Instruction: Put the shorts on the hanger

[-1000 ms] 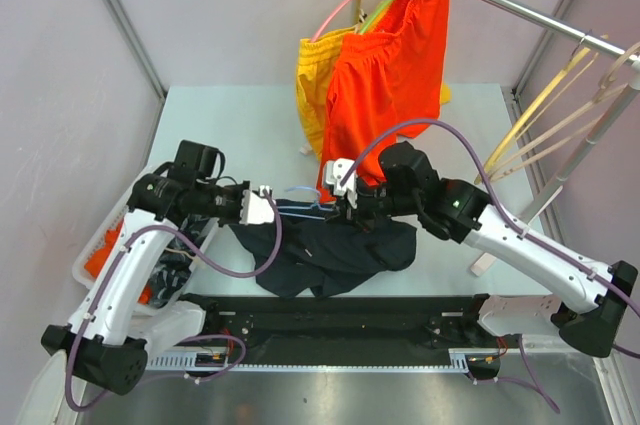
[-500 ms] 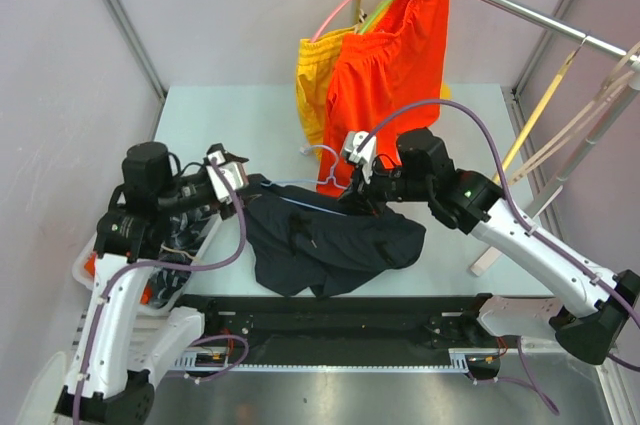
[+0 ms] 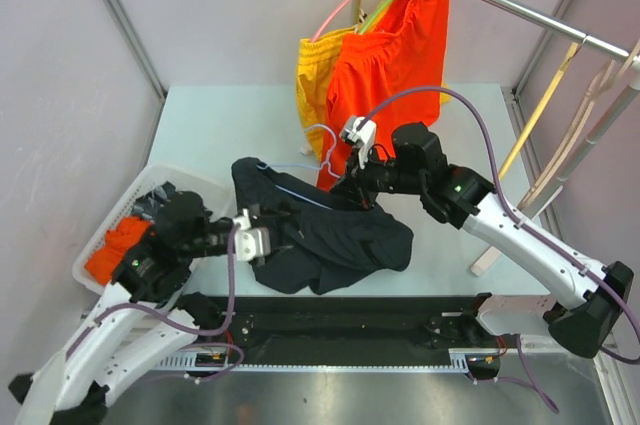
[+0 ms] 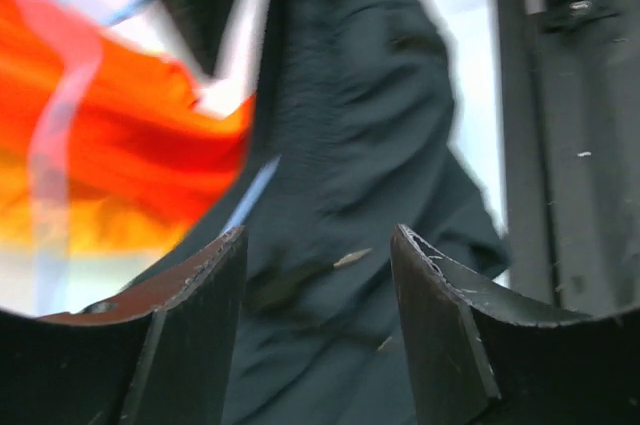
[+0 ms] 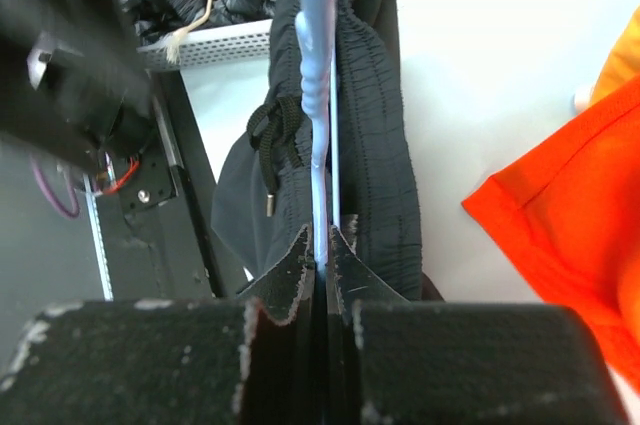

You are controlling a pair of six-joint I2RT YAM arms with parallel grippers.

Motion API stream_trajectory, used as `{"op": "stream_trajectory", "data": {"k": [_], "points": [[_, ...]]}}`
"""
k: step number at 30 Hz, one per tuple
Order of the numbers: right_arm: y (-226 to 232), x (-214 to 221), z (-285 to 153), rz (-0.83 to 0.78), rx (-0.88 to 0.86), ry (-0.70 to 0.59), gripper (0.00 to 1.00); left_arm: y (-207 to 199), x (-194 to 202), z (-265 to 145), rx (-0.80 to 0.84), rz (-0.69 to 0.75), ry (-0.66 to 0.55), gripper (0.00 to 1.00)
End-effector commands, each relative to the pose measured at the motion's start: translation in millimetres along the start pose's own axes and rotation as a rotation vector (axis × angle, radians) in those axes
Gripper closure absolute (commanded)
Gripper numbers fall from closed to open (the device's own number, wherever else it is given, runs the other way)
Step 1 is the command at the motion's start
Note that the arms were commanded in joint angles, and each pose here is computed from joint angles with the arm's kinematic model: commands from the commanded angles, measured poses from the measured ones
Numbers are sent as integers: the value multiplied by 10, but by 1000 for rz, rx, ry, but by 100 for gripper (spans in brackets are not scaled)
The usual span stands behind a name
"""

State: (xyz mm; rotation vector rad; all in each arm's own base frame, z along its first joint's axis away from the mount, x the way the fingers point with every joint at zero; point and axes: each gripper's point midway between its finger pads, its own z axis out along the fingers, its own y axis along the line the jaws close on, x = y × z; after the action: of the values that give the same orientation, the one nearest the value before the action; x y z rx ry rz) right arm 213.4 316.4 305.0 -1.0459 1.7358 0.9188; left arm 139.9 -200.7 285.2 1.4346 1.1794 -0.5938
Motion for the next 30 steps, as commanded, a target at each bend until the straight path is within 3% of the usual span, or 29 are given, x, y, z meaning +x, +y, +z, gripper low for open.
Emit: {"op": "stream_trajectory", "data": {"k": [1, 10, 13, 14, 19, 23, 25, 28, 30], "points": [[36, -534, -11, 25, 16, -165, 100, 112, -228, 333, -116, 30, -89, 37], [167, -582, -39, 6, 9, -182, 100, 111, -450, 933, -126, 31, -130, 36], [175, -631, -70, 1, 17, -200, 100, 47, -469, 1050, -78, 41, -123, 41], [159, -641, -74, 0, 29, -204, 100, 2, -434, 1118, -55, 42, -110, 50], [144, -659, -114, 3, 42, -211, 100, -228, -480, 1289, 27, 81, -119, 69], [157, -593, -146, 2, 42, -186, 100, -243, -596, 1432, 42, 80, -132, 95], [163, -544, -187, -11, 44, -167, 100, -176, -760, 1509, 27, 74, -170, 100], [173, -517, -264, -20, 46, -157, 100, -124, -953, 1616, 29, 63, -193, 98], [168, -509, -326, -44, 50, -154, 100, -108, -1000, 1631, 32, 46, -190, 83]]}}
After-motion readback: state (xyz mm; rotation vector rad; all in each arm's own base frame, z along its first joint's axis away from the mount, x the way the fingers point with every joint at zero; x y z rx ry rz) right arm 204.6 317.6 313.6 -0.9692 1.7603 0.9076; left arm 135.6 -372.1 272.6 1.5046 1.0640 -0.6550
